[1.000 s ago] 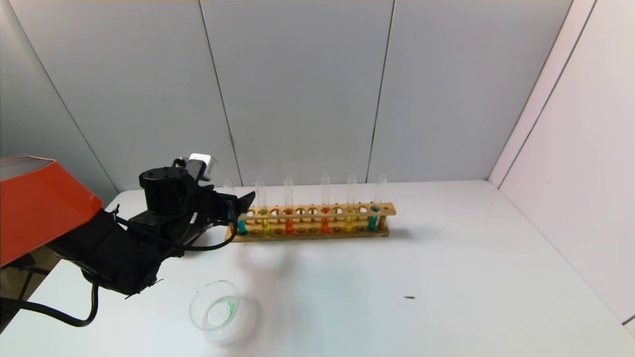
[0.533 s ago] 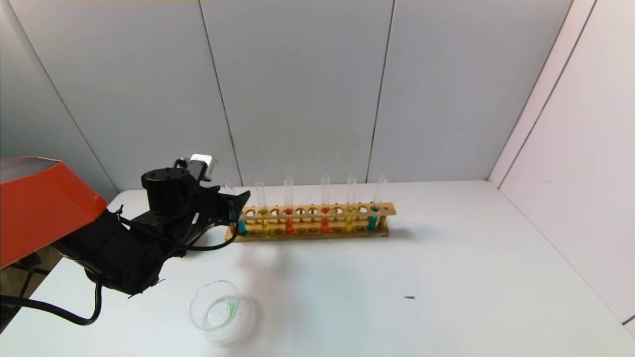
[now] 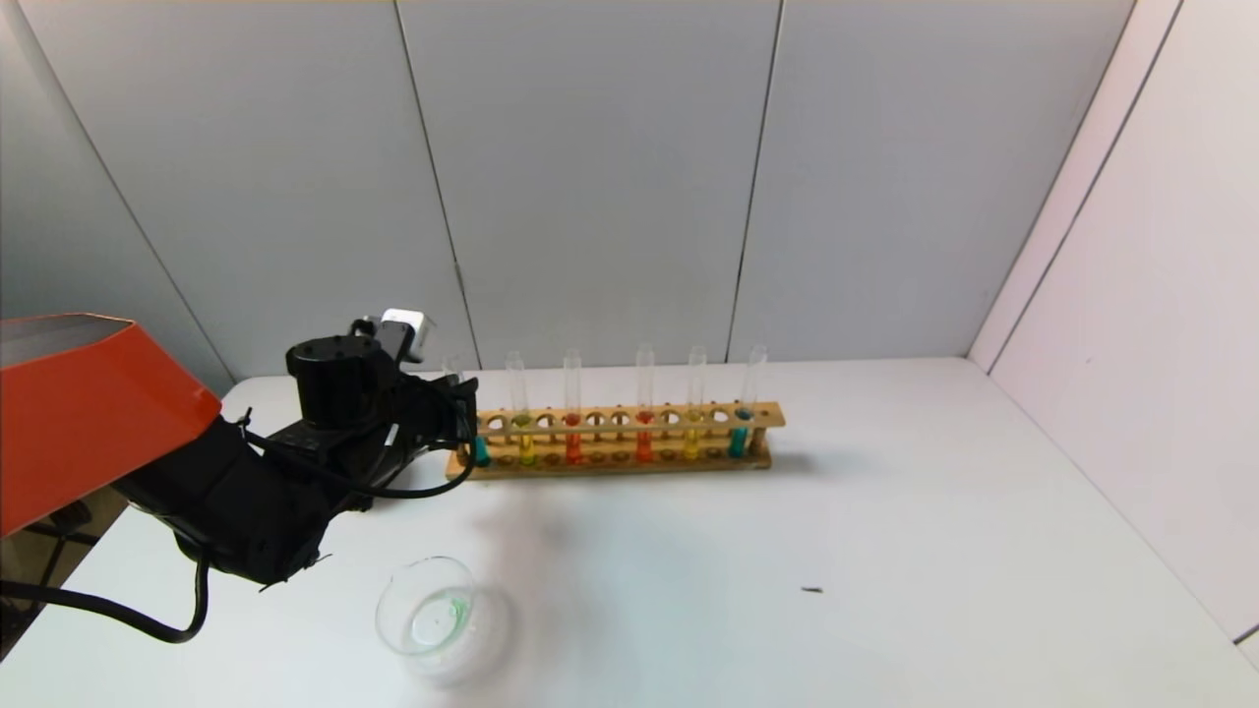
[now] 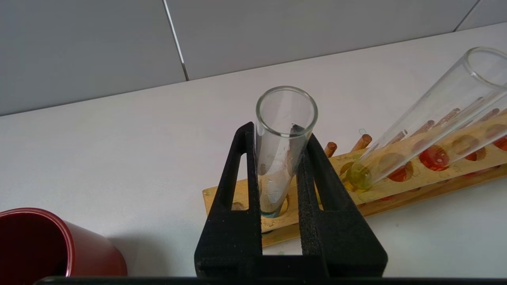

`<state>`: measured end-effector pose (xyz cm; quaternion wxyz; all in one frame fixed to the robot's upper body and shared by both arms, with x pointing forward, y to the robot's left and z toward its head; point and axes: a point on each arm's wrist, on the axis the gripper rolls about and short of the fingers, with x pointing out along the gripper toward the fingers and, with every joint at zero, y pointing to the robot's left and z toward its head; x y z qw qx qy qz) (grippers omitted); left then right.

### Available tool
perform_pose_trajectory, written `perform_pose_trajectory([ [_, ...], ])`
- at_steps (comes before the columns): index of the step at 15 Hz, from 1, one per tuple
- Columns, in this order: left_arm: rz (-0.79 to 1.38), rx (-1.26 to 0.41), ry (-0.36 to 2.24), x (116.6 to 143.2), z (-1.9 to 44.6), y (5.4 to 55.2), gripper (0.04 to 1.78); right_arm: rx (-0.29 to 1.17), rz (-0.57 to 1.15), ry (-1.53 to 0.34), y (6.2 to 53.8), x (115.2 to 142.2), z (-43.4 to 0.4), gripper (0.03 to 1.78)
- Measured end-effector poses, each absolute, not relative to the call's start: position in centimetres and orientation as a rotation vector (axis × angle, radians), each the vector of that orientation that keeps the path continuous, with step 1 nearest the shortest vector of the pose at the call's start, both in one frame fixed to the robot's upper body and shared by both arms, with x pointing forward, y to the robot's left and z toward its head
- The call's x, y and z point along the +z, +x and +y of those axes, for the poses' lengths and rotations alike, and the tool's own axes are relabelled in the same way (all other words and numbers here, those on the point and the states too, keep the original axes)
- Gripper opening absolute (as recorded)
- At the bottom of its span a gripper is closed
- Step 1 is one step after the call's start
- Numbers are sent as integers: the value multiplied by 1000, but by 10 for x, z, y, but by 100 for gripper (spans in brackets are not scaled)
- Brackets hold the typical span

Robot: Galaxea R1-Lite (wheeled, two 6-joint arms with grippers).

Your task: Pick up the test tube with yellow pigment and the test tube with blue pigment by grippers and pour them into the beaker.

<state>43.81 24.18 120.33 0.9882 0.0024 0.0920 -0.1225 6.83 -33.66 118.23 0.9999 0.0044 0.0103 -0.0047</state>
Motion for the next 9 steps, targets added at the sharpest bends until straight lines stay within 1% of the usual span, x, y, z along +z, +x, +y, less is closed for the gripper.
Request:
perform_pose_trajectory([
  [9, 189, -245, 8, 1209, 242, 435, 31, -9, 21, 9, 68, 1182, -337, 170],
])
